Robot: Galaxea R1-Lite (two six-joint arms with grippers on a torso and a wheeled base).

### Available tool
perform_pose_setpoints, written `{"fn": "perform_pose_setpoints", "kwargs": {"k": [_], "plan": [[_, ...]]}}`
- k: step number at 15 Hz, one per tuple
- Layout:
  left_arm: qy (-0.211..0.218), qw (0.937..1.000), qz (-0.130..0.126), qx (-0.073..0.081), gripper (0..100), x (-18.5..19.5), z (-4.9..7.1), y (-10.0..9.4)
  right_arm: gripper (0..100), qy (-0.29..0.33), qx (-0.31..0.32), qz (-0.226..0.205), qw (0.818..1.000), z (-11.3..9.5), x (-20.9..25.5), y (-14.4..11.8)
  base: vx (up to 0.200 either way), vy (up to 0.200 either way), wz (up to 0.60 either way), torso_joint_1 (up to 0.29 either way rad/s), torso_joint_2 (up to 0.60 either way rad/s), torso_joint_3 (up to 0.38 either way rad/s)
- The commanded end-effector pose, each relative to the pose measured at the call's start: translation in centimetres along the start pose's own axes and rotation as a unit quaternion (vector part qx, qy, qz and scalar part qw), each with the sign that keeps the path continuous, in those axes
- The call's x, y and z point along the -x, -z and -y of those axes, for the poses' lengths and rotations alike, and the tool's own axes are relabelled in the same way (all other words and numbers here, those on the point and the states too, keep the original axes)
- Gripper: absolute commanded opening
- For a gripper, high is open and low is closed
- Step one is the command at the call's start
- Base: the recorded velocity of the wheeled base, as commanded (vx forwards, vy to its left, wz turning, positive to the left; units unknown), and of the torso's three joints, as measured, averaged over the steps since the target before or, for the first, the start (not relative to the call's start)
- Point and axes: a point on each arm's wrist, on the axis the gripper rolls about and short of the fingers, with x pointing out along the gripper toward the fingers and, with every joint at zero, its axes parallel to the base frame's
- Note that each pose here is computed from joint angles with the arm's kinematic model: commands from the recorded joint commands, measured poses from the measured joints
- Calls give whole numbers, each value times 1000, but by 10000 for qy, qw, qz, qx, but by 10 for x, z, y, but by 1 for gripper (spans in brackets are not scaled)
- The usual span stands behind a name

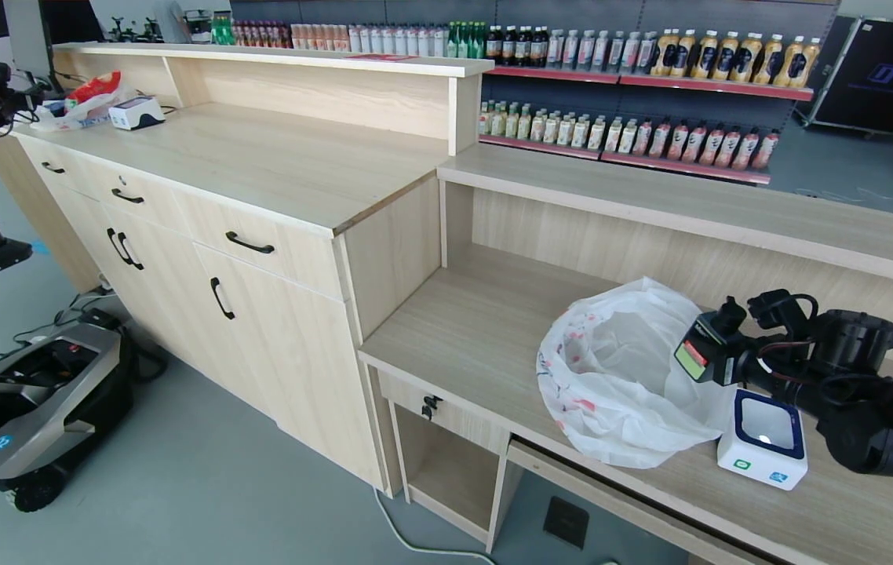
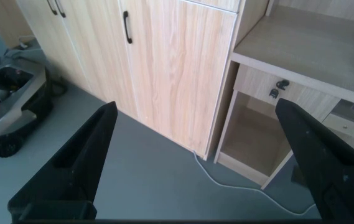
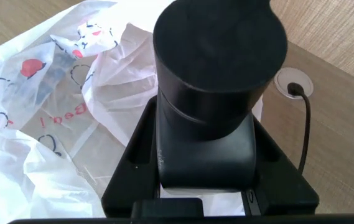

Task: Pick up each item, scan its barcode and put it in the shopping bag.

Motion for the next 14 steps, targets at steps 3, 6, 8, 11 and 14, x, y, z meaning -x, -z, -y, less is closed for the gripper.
{"fn": "perform_pose_setpoints", "kwargs": {"k": [3,6,8,11,14], "plan": [[-7,10000,-2,1,100,0,0,0,0,-60,5,-14,10000,-2,-9,8,0,0,0,0,0,0],[-7,10000,-2,1,100,0,0,0,0,-84,20,54,9999,-3,-15,13,0,0,0,0,0,0],[-7,10000,-2,1,100,0,0,0,0,-125,29,118,9998,-7,-20,16,0,0,0,0,0,0],[-7,10000,-2,1,100,0,0,0,0,-195,35,113,9997,-12,-23,16,0,0,0,0,0,0],[-7,10000,-2,1,100,0,0,0,0,-220,65,182,9996,-12,-29,16,0,0,0,0,0,0]]}}
